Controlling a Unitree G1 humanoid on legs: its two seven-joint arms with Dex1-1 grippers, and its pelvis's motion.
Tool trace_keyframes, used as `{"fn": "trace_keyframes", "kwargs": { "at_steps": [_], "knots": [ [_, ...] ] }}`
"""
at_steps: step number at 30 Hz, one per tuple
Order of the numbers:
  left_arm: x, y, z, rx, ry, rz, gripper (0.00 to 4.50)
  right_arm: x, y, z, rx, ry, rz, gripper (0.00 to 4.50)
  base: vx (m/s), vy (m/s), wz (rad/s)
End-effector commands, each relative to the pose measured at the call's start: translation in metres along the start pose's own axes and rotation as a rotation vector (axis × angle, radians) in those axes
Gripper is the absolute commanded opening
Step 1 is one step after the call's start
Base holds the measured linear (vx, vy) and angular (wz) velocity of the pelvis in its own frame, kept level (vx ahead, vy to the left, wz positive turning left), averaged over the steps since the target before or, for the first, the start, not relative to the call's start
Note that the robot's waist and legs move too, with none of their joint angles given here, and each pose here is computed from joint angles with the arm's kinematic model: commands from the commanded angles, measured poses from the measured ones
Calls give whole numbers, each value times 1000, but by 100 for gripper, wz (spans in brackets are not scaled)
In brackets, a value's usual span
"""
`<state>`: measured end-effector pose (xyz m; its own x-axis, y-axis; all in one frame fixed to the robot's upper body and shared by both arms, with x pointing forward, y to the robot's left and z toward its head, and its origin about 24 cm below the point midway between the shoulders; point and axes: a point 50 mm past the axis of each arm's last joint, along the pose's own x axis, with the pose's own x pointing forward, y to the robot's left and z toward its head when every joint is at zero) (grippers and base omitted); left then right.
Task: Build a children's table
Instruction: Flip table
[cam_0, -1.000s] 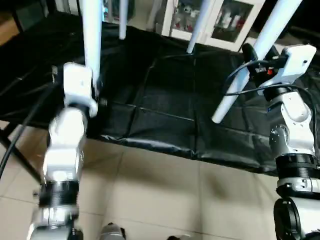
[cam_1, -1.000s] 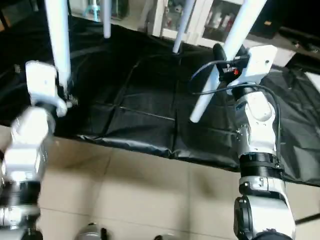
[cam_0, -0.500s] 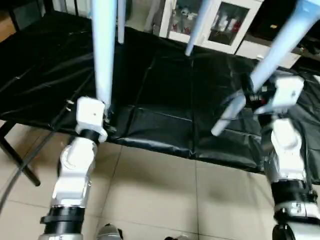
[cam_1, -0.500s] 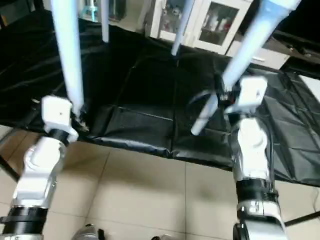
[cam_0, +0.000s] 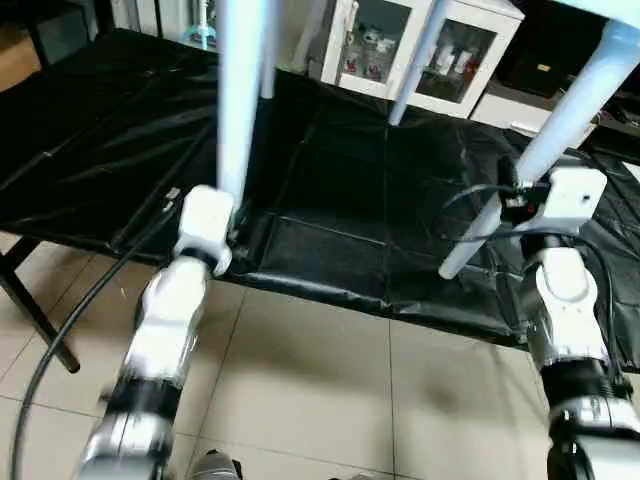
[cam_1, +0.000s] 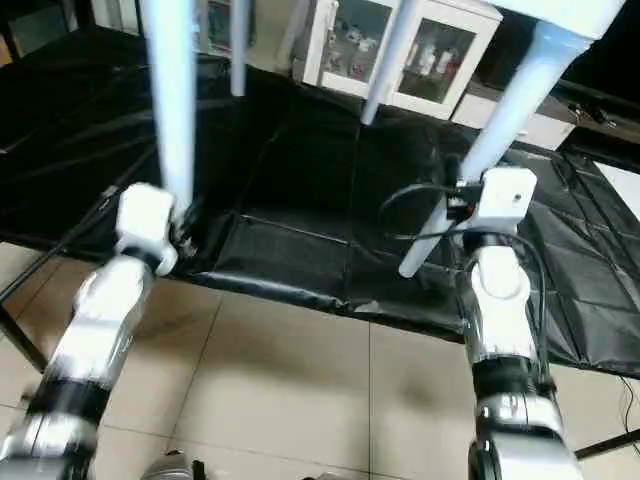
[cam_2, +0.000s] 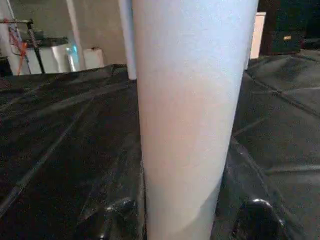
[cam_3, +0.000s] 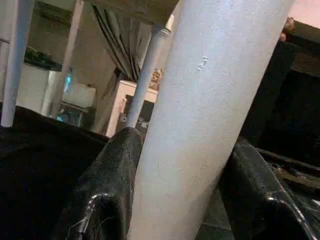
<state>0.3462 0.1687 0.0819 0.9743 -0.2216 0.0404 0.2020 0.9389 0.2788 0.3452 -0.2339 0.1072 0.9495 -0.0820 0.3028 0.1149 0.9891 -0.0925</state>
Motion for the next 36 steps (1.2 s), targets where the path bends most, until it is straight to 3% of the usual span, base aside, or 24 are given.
{"fn": "trace_keyframes", "kwargs": {
  "at_steps": [1,7,10,17,21,22,27,28,36],
  "knots": [
    [21,-5,46,85,-194,-62,148,-5,-16,-14,-115,93,-4,196,0,0,0],
    [37,-4,43,88,-150,-73,148,-1,-4,-25,-109,161,39,196,0,0,0],
    [43,0,38,71,-119,-55,148,2,7,-31,-45,201,75,196,0,0,0],
    [44,0,22,48,-49,-51,148,5,19,-31,-62,209,130,196,0,0,0],
    [43,1,13,18,-12,-43,148,3,27,-36,-12,234,129,196,0,0,0],
    [44,4,12,16,-2,-32,204,1,34,-36,3,224,153,229,0,0,0],
    [44,14,17,18,-19,-17,237,1,37,-29,14,177,154,270,0,0,0],
    [44,15,18,21,-22,-15,252,1,37,-28,15,171,154,295,0,0,0],
    [41,27,25,46,-71,-12,299,2,33,-14,5,95,162,348,0,0,0]
  ]
}}
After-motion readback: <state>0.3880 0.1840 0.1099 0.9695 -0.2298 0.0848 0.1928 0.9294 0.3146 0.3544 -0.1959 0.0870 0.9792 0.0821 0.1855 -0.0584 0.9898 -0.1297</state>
